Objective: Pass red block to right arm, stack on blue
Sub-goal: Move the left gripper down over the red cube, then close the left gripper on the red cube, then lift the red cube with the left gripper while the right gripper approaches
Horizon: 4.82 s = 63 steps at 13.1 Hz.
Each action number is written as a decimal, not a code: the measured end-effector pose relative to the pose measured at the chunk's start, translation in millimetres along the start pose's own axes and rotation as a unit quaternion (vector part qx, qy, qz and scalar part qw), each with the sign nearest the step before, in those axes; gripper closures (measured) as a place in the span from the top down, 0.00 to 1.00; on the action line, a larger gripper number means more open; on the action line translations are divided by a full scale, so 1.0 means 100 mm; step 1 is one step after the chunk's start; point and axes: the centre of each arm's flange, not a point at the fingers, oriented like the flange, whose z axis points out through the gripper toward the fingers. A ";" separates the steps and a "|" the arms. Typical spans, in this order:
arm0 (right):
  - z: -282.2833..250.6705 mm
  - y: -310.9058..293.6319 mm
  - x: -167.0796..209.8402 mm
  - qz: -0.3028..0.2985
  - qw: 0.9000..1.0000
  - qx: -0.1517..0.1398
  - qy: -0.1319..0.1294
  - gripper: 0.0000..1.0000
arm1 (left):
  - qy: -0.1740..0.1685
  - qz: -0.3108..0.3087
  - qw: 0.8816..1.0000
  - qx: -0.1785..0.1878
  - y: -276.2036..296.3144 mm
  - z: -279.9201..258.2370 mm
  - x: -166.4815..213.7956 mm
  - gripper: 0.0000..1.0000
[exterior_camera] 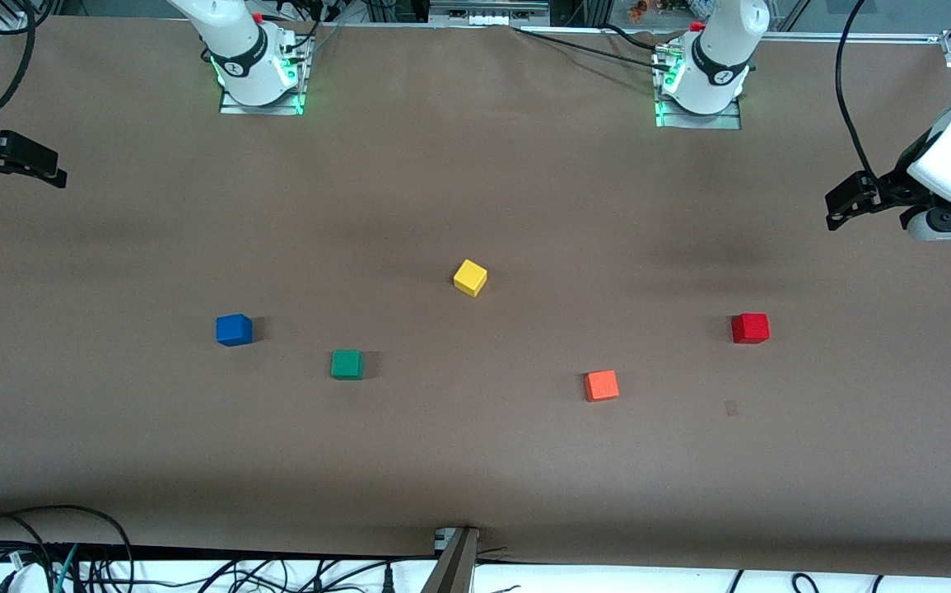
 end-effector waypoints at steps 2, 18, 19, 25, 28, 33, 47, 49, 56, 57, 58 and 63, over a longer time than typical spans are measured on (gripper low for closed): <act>0.00 0.01 0.00 0.001 1.000 0.000 0.000 1.00 | 0.000 0.000 1.000 0.000 0.00 0.00 0.00 1.00; 0.00 0.02 0.00 0.002 1.000 0.000 0.000 1.00 | -0.030 0.002 1.000 0.001 0.01 0.14 0.00 1.00; 0.00 0.02 0.00 0.002 1.000 0.000 0.000 1.00 | -0.037 0.002 0.999 0.002 0.01 0.17 -0.01 1.00; 0.00 0.02 0.01 0.002 1.000 0.000 0.002 1.00 | -0.052 -0.002 0.999 0.000 -0.05 0.76 0.22 1.00; 0.00 0.02 0.01 0.002 1.000 0.000 0.003 1.00 | -0.022 -0.004 1.000 -0.005 -0.06 1.32 0.53 1.00; 0.00 0.02 0.01 0.002 1.000 0.000 0.003 1.00 | 0.015 0.000 1.000 -0.015 0.02 2.67 0.56 1.00; 0.02 0.03 0.02 0.002 1.000 0.000 0.002 1.00 | 0.000 0.015 1.000 -0.023 -0.16 3.90 0.32 1.00; 0.02 0.03 0.03 0.002 1.000 0.000 0.001 1.00 | -0.005 0.011 1.000 -0.023 -0.19 3.99 0.30 1.00; 0.04 0.03 0.04 0.002 1.000 0.000 0.000 1.00 | -0.008 0.010 1.000 -0.024 -0.21 4.05 0.29 0.56; 0.05 0.02 0.05 0.002 1.000 0.000 -0.002 1.00 | -0.007 0.010 1.000 -0.024 -0.21 4.05 0.29 0.56; 0.08 0.02 0.07 0.002 1.000 0.000 -0.004 1.00 | -0.006 0.010 1.000 -0.024 -0.21 4.04 0.30 0.56; 0.36 -0.03 0.25 -0.003 1.000 -0.001 -0.031 1.00 | -0.001 0.021 0.999 -0.027 -0.11 3.72 0.46 0.56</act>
